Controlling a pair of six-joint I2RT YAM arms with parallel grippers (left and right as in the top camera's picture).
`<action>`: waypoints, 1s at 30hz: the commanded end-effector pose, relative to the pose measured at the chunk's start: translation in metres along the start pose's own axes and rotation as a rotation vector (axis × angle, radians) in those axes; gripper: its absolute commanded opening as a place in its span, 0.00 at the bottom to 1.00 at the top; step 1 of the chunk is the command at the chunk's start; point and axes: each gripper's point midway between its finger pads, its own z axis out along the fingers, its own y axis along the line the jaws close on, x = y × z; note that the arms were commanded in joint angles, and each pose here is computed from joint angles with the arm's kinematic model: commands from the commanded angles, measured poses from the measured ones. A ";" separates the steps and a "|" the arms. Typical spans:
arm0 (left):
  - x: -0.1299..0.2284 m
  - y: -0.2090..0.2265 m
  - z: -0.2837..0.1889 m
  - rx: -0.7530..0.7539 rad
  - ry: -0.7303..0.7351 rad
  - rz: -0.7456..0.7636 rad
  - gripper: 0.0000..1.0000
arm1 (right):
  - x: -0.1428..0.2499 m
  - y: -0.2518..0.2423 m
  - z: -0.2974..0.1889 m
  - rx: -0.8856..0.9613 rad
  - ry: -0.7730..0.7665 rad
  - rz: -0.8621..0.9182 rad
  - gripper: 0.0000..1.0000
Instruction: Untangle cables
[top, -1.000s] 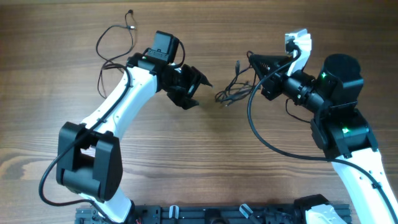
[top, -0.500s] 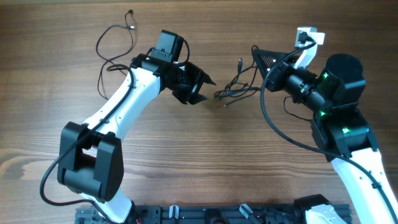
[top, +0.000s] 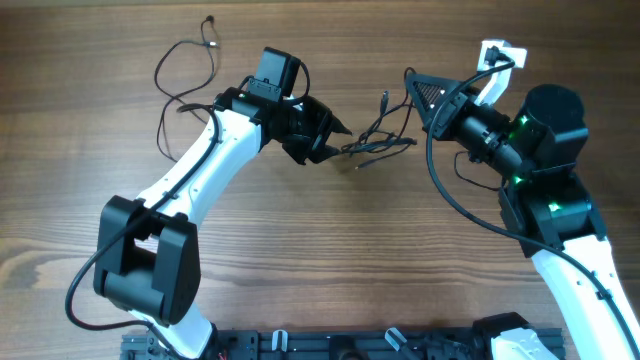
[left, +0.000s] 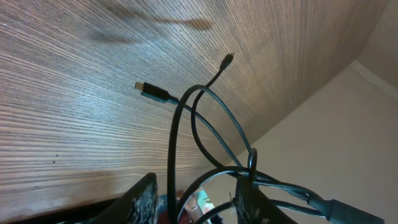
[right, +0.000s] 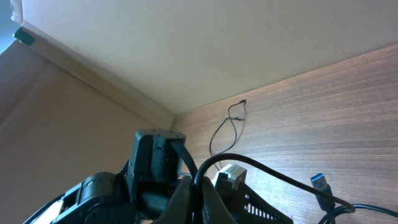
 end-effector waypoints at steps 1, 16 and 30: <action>0.000 0.003 0.004 -0.013 0.009 -0.011 0.43 | -0.004 0.007 0.001 -0.031 -0.001 0.003 0.04; -0.057 0.015 -0.015 -0.079 -0.214 0.264 0.04 | 0.032 -0.065 -0.010 0.306 0.101 0.018 0.04; -0.052 -0.087 -0.141 0.341 -0.374 0.679 0.04 | 0.118 -0.244 -0.078 1.168 0.542 -0.114 0.04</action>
